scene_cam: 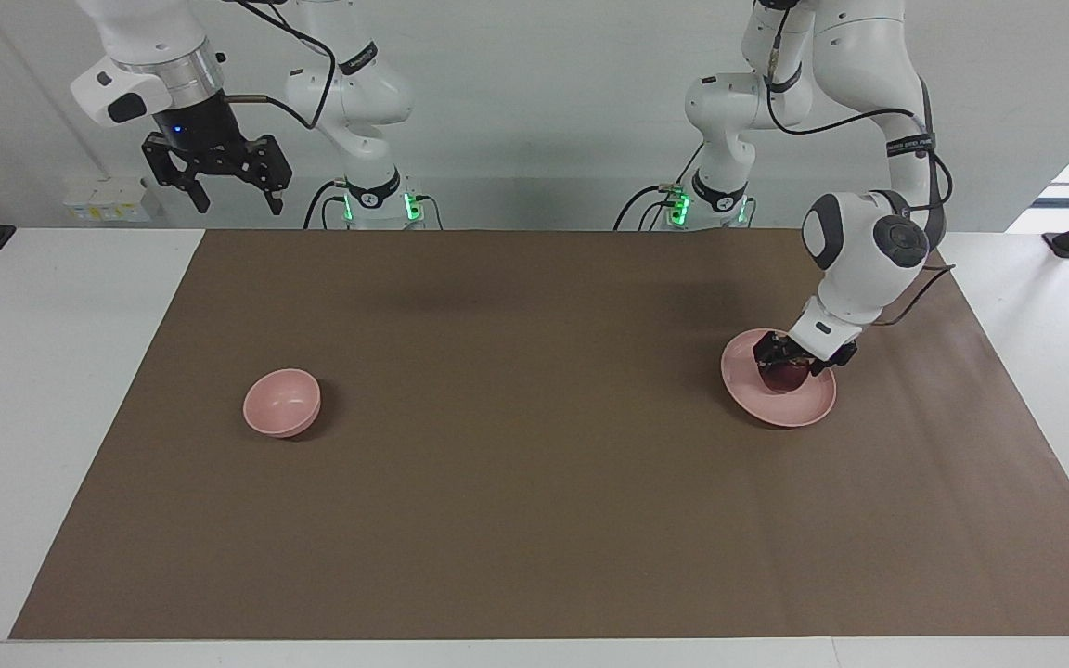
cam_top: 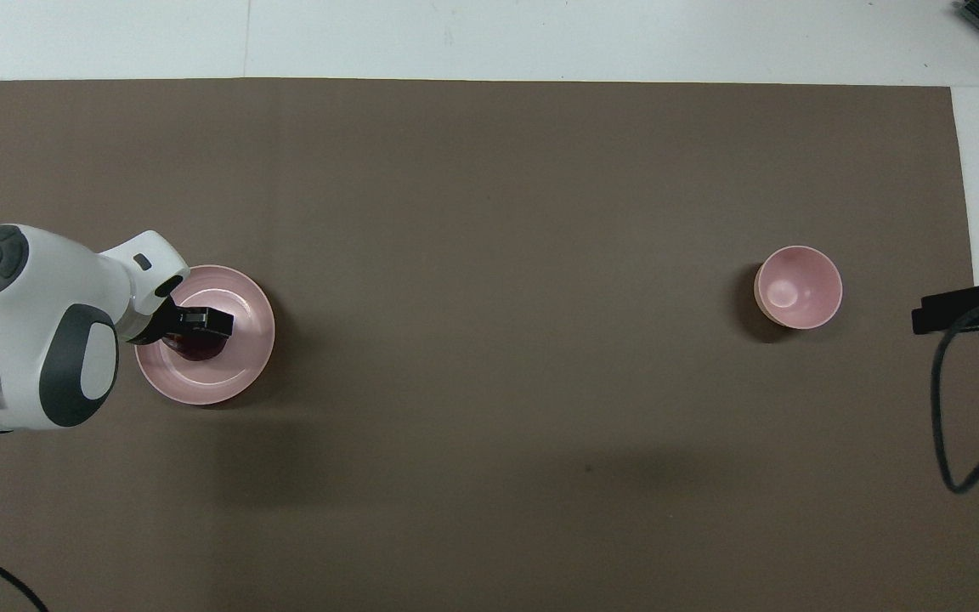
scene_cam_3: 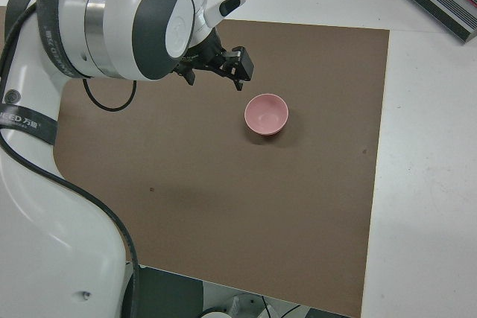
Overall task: Move apple from plate to bowl
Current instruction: 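Reach the left gripper down over the red apple on the plate, then close the left gripper around the red apple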
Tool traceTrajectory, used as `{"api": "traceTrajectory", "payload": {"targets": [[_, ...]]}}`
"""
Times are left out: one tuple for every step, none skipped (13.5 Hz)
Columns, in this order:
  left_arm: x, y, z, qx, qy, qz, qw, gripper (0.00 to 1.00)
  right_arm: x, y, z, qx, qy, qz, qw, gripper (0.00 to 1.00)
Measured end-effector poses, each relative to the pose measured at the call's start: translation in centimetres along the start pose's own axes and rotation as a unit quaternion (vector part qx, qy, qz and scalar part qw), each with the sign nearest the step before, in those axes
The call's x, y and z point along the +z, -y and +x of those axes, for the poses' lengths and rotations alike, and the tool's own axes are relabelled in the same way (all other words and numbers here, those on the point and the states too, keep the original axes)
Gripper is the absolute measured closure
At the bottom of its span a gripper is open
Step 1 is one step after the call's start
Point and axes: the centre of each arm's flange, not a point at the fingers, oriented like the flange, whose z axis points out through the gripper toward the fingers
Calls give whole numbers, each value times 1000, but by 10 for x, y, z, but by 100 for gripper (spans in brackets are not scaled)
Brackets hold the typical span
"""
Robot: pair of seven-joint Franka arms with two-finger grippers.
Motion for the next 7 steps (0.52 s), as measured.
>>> {"api": "traceTrajectory", "payload": {"targets": [[0, 0, 0, 0, 0, 0, 1000, 0, 0, 0, 0, 0, 0, 0, 1000, 0], [0, 0, -1, 0, 0, 0, 1000, 0, 0, 0, 0, 0, 0, 0, 1000, 0], [0, 0, -1, 0, 0, 0, 1000, 0, 0, 0, 0, 0, 0, 0, 1000, 0], [0, 0, -1, 1, 1, 0, 1000, 0, 0, 0, 0, 0, 0, 0, 1000, 0], [0, 0, -1, 1, 1, 0, 1000, 0, 0, 0, 0, 0, 0, 0, 1000, 0], [1, 0, -2, 1, 1, 0, 1000, 0, 0, 0, 0, 0, 0, 0, 1000, 0], [1, 0, -2, 1, 1, 0, 1000, 0, 0, 0, 0, 0, 0, 0, 1000, 0]]}}
